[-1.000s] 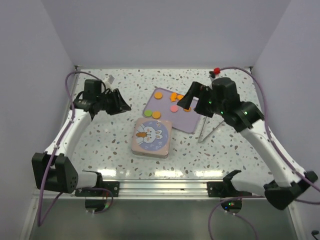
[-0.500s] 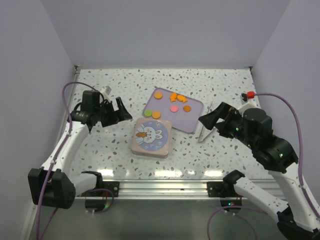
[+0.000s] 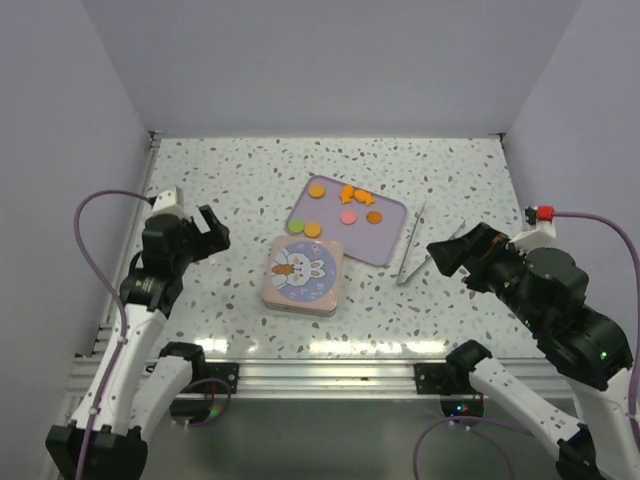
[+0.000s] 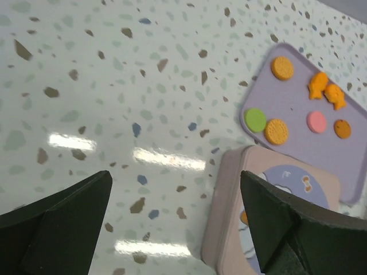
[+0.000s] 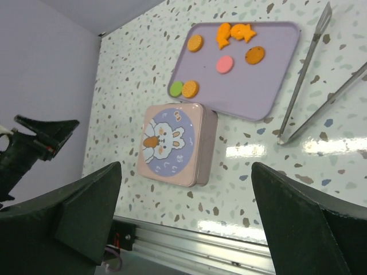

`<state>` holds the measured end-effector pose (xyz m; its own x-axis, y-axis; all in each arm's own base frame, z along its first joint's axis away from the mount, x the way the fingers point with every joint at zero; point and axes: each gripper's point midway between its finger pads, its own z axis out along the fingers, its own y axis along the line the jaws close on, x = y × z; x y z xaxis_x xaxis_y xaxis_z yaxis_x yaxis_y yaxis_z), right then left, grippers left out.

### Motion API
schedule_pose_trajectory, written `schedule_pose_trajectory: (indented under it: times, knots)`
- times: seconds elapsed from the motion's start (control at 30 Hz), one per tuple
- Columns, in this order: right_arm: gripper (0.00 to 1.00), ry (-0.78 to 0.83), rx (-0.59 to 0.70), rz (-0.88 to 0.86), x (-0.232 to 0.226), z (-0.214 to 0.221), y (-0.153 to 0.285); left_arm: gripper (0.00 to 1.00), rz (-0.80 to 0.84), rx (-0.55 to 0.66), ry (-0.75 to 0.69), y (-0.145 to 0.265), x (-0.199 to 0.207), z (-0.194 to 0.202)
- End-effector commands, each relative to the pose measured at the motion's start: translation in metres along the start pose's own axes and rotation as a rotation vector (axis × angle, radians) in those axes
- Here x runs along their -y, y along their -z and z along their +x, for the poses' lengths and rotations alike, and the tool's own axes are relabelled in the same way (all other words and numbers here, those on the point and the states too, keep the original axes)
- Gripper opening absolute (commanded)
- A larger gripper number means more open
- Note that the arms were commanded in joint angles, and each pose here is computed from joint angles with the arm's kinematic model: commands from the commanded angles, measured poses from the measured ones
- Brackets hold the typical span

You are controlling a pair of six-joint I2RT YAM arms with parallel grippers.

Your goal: Pack the cookies

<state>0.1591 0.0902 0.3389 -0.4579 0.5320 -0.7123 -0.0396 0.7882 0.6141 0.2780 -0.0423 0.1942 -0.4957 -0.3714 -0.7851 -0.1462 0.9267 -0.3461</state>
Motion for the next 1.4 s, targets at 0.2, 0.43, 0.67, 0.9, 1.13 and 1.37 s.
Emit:
schedule_pose_trajectory:
  times: [0.2, 0.43, 0.67, 0.9, 1.13, 1.37]
  knots:
    - [0.99, 0.226, -0.025, 0.036, 0.008, -0.006, 0.002, 1.00, -0.193, 0.525, -0.321, -0.009, -0.068, -0.022]
    - [0.99, 0.262, -0.046, -0.001, 0.007, 0.003, -0.001, 1.00, -0.195, 0.623, -0.208, -0.033, -0.093, 0.022]
    - [0.99, 0.203, -0.027, 0.054, 0.004, -0.005, -0.019, 1.00, -0.201, 0.604, -0.292, -0.062, -0.095, 0.006]
    - [0.99, 0.250, -0.088, 0.085, -0.001, -0.001, -0.041, 1.00, -0.121, 0.690, -0.260, -0.087, -0.081, -0.023]
    - [0.99, 0.248, -0.107, 0.123, 0.008, 0.004, -0.047, 1.00, -0.046, 0.638, -0.351, -0.101, -0.071, -0.007]
    - [0.99, 0.278, -0.078, 0.115, 0.010, 0.000, -0.043, 1.00, -0.066, 0.601, -0.356, -0.107, -0.073, -0.002]
